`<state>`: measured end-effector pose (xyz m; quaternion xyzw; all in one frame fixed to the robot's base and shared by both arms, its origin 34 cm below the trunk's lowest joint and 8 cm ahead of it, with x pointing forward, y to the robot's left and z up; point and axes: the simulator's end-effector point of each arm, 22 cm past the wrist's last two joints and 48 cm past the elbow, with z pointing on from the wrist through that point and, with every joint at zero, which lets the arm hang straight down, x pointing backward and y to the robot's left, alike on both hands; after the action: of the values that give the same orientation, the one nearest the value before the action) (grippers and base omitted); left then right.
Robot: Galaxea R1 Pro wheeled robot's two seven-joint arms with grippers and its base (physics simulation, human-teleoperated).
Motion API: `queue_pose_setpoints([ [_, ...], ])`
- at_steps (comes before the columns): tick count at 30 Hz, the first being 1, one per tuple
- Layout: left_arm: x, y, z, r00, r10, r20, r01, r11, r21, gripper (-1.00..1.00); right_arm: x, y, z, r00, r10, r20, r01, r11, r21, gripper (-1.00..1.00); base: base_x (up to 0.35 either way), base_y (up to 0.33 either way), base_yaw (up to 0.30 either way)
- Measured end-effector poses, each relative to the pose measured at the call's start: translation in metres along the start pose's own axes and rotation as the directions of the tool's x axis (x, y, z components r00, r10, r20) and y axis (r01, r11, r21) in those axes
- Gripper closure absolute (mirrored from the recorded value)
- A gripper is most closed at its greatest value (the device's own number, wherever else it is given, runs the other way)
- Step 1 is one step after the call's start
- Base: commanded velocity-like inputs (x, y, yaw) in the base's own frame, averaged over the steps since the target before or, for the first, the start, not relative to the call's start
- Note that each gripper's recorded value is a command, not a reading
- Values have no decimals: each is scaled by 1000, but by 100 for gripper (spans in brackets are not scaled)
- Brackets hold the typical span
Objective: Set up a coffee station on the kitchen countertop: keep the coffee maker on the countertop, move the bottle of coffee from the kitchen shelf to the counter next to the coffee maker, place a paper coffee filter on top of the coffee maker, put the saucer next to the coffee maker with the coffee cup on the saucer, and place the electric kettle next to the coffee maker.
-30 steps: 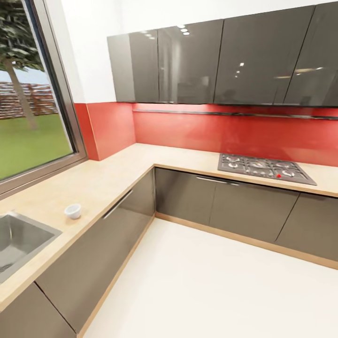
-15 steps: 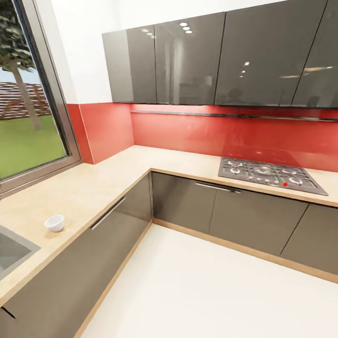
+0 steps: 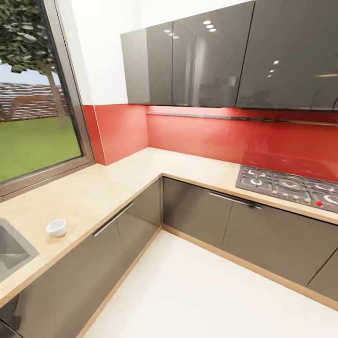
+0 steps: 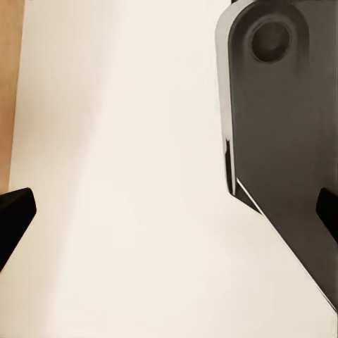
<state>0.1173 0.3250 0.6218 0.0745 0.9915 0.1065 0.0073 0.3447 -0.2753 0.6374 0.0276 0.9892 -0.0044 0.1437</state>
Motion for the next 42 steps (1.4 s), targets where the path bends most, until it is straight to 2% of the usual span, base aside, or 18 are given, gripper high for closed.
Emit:
queue_pose_setpoints([
  [20, 0, -1, 0, 1000, 1, 1, -1, 1000, 0, -100, 0, 1, 0, 1000, 0, -1, 0, 1000, -1, -100, 274, -195, 277],
  [28, 0, 4, 0, 1000, -5, -1, 5, 1000, -8, -100, 1, 1, 0, 1000, 0, -2, 0, 1000, -2, -100, 101, -235, 278],
  [42, 0, 5, 1, 1000, -7, -2, 7, 1000, -9, -100, 1, 1, 0, 1000, 0, -2, 0, 1000, -3, -100, 6, -15, 278],
])
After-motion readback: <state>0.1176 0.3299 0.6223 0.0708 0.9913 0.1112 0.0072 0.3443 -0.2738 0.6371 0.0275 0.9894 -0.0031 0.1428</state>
